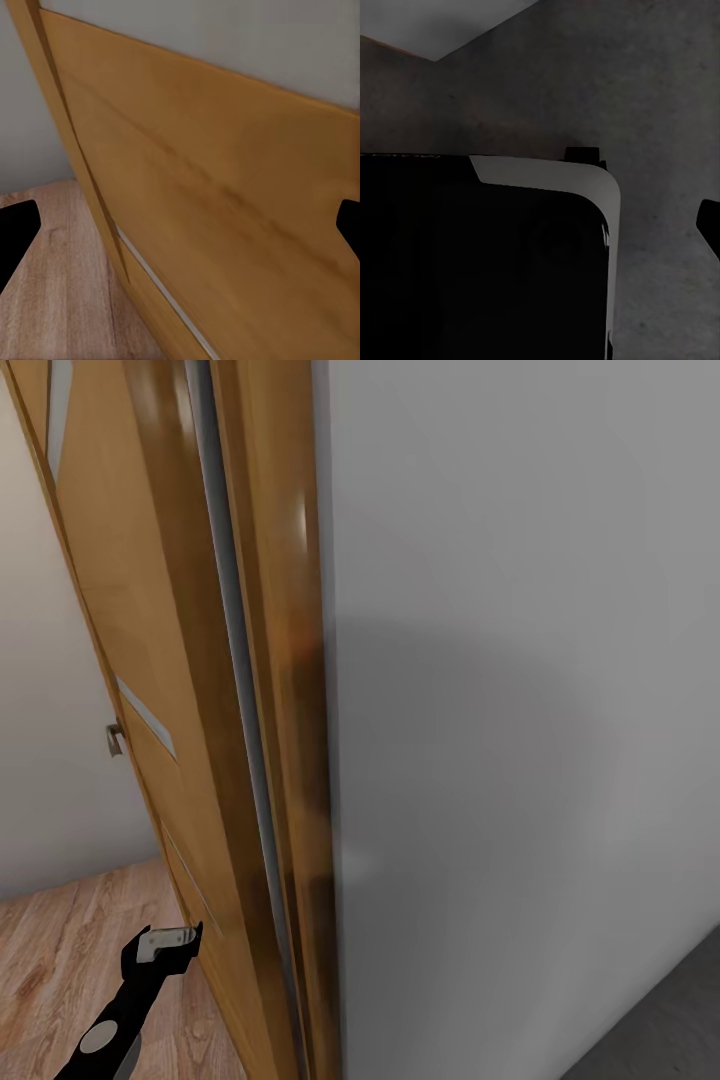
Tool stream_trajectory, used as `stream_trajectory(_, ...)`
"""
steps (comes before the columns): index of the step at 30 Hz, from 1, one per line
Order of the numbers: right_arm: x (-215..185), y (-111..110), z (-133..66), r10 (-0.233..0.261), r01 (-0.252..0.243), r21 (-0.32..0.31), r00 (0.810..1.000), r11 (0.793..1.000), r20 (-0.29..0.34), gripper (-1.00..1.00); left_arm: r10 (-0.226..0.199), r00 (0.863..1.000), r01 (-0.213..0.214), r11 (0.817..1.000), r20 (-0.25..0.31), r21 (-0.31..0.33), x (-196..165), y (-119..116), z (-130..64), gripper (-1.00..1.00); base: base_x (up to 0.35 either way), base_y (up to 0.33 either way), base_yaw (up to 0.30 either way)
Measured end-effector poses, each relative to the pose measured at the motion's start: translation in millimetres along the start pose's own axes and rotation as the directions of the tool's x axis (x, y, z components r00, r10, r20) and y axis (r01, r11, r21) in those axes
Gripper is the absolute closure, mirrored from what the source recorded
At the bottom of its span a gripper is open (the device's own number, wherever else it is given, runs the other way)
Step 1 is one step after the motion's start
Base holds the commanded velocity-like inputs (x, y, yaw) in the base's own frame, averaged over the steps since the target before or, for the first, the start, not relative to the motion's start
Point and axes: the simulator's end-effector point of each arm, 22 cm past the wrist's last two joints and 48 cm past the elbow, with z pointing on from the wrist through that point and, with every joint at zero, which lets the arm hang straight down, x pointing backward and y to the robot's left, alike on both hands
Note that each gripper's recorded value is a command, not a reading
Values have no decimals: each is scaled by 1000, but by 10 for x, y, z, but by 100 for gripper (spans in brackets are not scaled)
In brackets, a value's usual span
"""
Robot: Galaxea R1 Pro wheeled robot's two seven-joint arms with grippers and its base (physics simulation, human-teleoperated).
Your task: Move the two storage containers from the living room to the garage. In the garage, place one container on the floor and stack the other container on top of it (either order is fine).
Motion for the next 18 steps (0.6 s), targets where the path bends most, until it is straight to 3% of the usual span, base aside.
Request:
stream_trajectory(6, 0, -1, 0, 0, 0, 0, 1000, 1000, 0, -100, 3, 1000, -3, 1000, 1, 8, -6, -27, 3, -100, -132, 0, 0)
stream_trajectory(18, 0, 4, 0, 0, 0, -1, 1000, 1000, 0, -100, 3, 1000, -3, 1000, 1, 8, -7, -25, 3, -100, -9, 0, -2)
